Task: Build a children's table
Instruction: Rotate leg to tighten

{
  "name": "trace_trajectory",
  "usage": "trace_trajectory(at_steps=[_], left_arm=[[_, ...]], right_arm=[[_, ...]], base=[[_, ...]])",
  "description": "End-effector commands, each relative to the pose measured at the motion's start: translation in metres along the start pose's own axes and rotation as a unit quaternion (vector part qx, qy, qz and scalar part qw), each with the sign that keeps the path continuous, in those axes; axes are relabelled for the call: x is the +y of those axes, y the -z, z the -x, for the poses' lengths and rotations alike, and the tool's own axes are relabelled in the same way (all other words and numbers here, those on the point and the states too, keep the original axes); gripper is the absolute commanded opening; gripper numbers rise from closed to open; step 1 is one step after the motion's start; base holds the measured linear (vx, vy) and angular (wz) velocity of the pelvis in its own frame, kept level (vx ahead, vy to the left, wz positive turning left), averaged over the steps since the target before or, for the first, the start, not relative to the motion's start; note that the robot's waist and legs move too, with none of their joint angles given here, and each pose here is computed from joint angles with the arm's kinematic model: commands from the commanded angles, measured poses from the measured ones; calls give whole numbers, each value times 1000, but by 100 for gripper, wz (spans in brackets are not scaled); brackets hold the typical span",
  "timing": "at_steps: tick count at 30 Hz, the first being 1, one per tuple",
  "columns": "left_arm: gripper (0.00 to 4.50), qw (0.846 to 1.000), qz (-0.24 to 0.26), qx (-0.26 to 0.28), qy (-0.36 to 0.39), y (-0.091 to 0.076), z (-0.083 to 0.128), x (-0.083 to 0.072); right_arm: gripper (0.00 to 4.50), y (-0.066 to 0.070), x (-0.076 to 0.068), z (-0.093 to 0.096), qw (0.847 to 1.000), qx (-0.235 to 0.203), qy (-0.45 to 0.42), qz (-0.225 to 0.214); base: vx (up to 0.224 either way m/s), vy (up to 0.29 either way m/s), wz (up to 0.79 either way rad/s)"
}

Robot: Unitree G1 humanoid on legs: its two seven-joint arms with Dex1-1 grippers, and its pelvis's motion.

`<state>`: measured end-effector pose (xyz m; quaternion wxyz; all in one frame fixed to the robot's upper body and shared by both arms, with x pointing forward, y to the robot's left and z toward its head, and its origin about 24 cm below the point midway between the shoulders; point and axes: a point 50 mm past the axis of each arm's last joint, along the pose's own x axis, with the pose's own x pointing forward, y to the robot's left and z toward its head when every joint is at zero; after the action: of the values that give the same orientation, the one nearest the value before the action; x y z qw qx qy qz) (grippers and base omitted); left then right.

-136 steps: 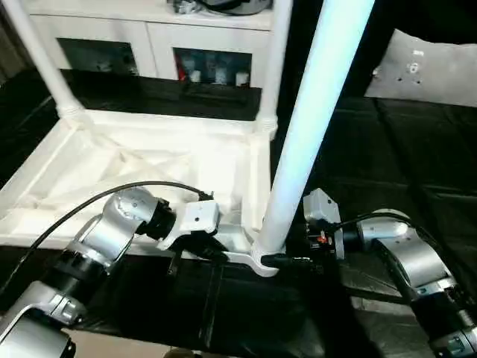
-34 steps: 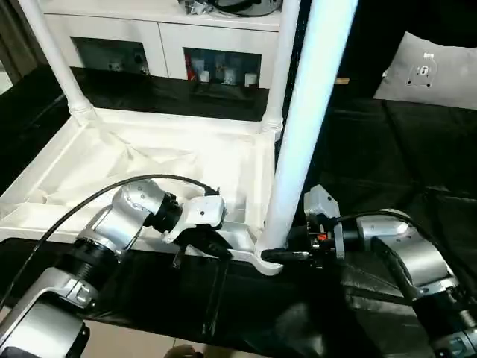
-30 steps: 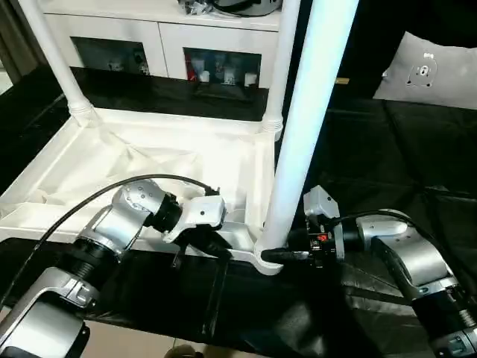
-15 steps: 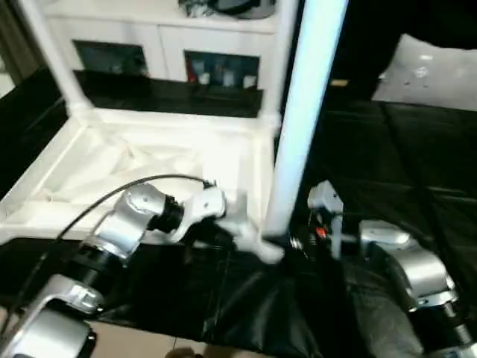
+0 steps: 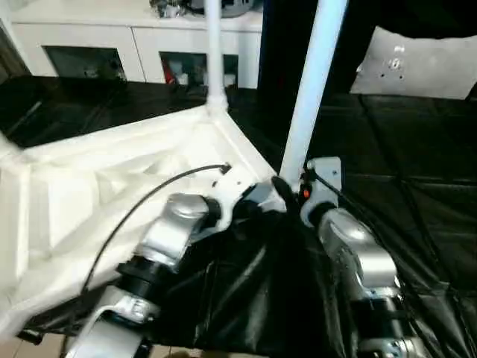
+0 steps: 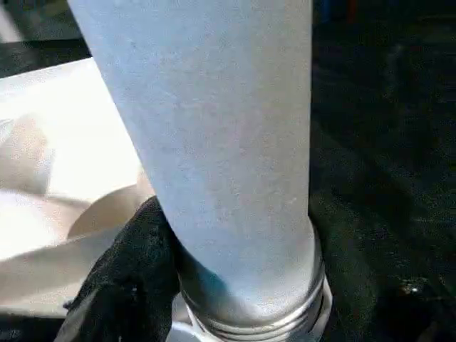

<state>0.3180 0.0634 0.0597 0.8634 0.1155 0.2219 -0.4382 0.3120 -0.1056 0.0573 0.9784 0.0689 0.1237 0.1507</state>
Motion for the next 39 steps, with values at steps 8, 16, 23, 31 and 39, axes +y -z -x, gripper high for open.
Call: trace_trajectory(at_steps=[8,16,23,31,39], left_arm=[[0,996,-70,-41,30,-22,12,-1],[0,985,-131,-2,110,-1,31,9],[0,965,-193,37,175,11,47,21],[0,961,-195,31,193,13,52,29],[44,976,-148,27,157,19,49,34]], right_arm=[[370,24,24,6,994,31,-106,-11],[428,17,-3,29,982,22,-182,53],[446,12,-19,56,946,54,-297,119],[446,7,-24,68,929,64,-337,141],[450,7,-26,76,925,62,-348,139]], base=[[0,0,0],[0,0,0],[0,0,0],[0,0,0],[0,0,0]])
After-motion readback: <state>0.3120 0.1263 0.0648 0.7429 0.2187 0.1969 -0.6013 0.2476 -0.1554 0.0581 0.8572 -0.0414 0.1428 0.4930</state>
